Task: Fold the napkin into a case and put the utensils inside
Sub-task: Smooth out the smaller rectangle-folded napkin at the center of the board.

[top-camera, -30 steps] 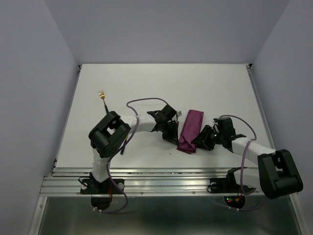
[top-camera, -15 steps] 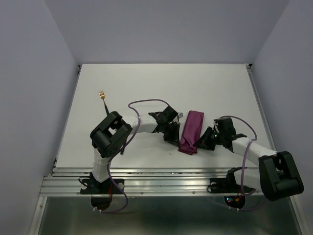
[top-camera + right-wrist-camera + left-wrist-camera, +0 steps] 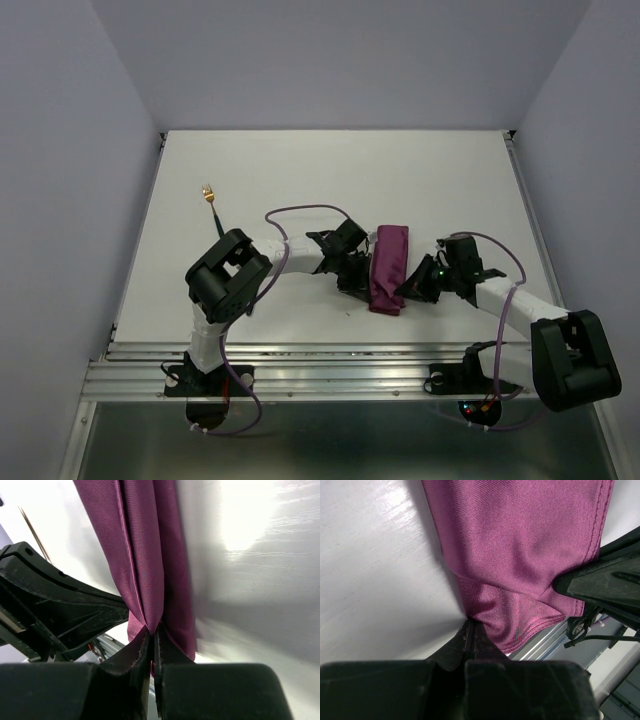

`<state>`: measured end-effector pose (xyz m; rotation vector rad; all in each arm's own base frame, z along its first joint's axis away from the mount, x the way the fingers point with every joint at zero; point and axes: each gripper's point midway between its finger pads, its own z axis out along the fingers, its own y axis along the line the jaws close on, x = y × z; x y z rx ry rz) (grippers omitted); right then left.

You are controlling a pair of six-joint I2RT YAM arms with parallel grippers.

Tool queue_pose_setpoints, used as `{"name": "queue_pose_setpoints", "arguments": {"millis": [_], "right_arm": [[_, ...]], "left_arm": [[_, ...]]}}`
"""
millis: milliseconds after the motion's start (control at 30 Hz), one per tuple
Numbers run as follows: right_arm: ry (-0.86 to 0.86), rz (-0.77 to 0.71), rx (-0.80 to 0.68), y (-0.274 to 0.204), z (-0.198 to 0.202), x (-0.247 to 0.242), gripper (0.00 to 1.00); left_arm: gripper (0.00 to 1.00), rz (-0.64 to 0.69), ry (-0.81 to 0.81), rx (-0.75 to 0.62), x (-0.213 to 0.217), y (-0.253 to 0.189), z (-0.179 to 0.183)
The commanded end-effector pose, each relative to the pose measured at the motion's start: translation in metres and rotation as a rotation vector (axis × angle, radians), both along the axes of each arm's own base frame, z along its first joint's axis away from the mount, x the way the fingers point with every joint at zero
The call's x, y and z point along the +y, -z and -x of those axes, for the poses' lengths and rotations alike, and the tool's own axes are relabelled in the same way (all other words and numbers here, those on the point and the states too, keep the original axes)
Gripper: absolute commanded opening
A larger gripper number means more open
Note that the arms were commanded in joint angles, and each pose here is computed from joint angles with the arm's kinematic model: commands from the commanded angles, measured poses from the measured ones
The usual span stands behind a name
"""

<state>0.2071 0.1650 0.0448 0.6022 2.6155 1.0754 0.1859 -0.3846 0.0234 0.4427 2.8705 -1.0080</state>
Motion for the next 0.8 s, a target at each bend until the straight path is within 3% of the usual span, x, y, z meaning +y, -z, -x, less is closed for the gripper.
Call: {"name": "queue_pose_setpoints", "arguments": {"millis": [0,367,767], "right_arm": [[-0.036,-0.04,-0.074,-0.027,-0.012,0.01,0.07],[-0.035,-0.026,-0.034,-0.017,-0.006,0.007,0.07],[-0.006,0.134,0.151,0.043,0.022,-0.016,0.09]], "left_arm": [[0.0,0.053,0.017,-0.015,-0.011,-0.016,0.0],[0.0,0.043,0.006,-0.052,-0.008,-0.024,-0.005],[0.0,0.048,-0.007,-0.059,-0.006,-0.022,-0.005]]}}
